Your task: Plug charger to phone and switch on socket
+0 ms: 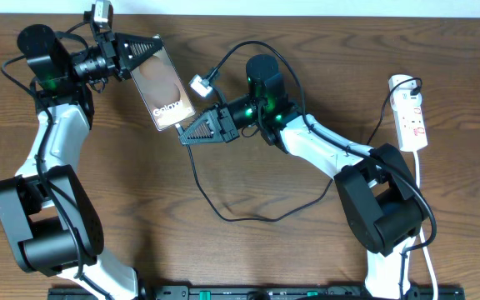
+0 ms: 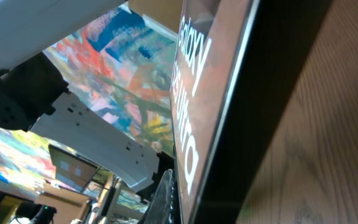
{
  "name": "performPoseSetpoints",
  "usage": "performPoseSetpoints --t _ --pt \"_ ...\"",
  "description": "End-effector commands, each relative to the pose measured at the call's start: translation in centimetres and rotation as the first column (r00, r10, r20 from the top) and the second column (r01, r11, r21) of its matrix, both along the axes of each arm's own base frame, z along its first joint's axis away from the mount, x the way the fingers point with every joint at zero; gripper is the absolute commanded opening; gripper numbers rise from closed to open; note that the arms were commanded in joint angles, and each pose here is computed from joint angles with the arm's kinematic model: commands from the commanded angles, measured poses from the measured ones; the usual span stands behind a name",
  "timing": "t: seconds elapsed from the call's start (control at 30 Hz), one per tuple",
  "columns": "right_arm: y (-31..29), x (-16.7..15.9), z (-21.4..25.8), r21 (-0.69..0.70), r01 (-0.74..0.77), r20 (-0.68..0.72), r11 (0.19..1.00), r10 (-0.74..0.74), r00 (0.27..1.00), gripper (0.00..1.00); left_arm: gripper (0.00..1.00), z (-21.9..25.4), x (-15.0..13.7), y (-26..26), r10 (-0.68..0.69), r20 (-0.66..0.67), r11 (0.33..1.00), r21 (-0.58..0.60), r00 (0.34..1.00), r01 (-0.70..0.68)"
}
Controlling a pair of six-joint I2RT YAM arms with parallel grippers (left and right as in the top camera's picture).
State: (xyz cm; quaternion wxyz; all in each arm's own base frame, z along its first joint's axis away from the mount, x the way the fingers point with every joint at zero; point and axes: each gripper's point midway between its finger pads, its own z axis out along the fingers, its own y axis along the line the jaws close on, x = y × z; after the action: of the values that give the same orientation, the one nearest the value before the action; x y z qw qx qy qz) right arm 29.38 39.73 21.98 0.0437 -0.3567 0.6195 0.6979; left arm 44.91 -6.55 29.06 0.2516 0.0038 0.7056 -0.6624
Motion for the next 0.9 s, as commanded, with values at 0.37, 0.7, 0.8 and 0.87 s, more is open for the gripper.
performPoseSetpoints --t 0.37,0.7,0.8,0.87 --pt "-0.37 1.2 -0.01 -0.004 0.043 0.0 0.999 -0.043 0.999 0.01 0.07 0.86 -1.24 -0.42 -0.052 0.034 0.999 0.012 0.998 0.052" --pt "-0.51 1.37 -0.01 -0.004 0.046 0.0 0.999 -0.046 0.999 0.01 0.07 0.85 -1.22 -0.41 -0.052 0.034 0.999 0.012 0.998 0.051" --pt "-0.55 1.37 0.0 -0.003 0.045 0.0 0.999 -0.045 0.999 0.01 0.07 0.85 -1.23 -0.42 -0.052 0.034 0.999 0.012 0.998 0.051" --pt "-0.56 1.35 0.0 -0.003 0.044 0.0 0.999 -0.044 0.999 0.01 0.07 0.86 -1.22 -0.41 -0.052 0.034 0.999 0.013 0.998 0.051"
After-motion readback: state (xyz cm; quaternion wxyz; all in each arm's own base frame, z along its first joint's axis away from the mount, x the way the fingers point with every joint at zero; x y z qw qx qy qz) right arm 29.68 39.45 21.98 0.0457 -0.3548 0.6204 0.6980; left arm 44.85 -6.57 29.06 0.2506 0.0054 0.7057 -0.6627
